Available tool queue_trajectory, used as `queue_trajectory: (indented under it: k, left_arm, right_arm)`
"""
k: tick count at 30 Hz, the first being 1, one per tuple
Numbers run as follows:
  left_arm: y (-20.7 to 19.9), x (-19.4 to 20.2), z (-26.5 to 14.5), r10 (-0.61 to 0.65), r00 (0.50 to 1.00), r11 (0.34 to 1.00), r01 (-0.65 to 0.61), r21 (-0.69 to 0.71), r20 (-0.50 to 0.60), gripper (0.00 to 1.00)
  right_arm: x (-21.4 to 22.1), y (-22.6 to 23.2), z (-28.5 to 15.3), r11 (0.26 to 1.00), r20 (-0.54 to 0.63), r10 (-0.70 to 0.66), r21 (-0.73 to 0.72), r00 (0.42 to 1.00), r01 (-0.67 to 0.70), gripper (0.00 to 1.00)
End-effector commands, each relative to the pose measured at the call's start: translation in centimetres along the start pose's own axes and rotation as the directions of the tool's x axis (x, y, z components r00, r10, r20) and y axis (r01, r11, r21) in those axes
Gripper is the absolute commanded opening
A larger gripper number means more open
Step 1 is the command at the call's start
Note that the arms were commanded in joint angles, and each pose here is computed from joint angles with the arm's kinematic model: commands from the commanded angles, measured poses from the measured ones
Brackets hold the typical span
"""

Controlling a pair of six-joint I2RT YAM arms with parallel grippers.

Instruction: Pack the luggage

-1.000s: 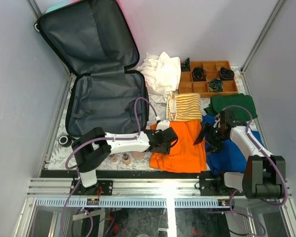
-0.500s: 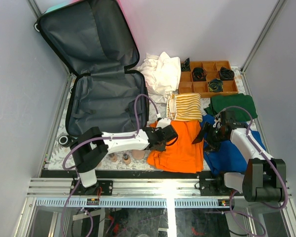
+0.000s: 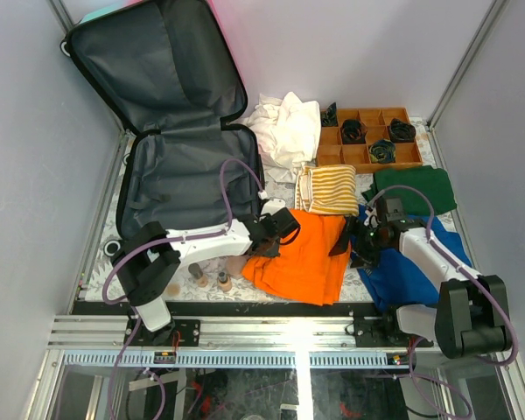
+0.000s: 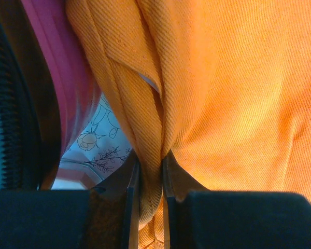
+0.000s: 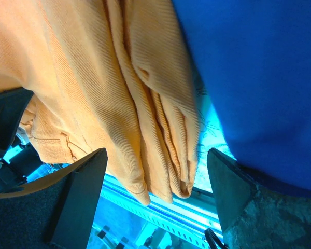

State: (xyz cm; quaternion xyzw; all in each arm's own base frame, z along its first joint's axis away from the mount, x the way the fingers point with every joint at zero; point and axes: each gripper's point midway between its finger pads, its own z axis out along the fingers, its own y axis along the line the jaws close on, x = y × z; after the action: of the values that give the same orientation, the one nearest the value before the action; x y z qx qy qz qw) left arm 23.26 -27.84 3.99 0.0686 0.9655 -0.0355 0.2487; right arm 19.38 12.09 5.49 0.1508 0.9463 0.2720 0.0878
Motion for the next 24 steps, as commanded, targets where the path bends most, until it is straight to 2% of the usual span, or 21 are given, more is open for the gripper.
queue_trajectory:
  k: [1, 8, 14, 16, 19, 24]
  left_arm:
    - [0.8, -0.1, -0.7, -0.008, 1.000, 1.000, 0.008, -0.023, 0.006, 0.00]
    - [-0.1, -0.3, -0.8, -0.011, 1.000, 1.000, 0.011, 0.008, 0.012, 0.00]
    - [-1.3, -0.4, -0.9, -0.002, 1.000, 0.999, 0.001, 0.036, 0.014, 0.00]
    - [-1.9, -0.4, -1.1, 0.003, 1.000, 0.999, -0.004, 0.051, 0.017, 0.00]
    - [-2.7, -0.4, -1.2, 0.012, 1.000, 0.997, -0.014, 0.074, 0.025, 0.00]
    - [-4.4, -0.4, -1.6, 0.023, 0.999, 0.994, -0.028, 0.109, 0.045, 0.00]
  right_arm:
    - [-0.5, 1.4, 1.2, 0.999, 0.025, -0.043, -0.002, 0.999, 0.043, 0.85]
    - [0.7, -0.4, 2.7, 0.996, 0.019, -0.017, 0.083, 1.000, 0.016, 0.87]
    - [1.5, -1.8, 3.7, 0.987, 0.040, -0.022, 0.158, 0.999, 0.016, 0.93]
    - [1.7, -1.5, 3.9, 0.990, 0.040, -0.019, 0.141, 0.999, 0.013, 0.94]
    - [1.9, -0.4, 4.6, 0.994, 0.033, -0.032, 0.106, 0.999, 0.028, 0.88]
    - [1.5, 1.8, 5.4, 0.999, 0.023, -0.048, 0.024, 0.999, 0.047, 0.60]
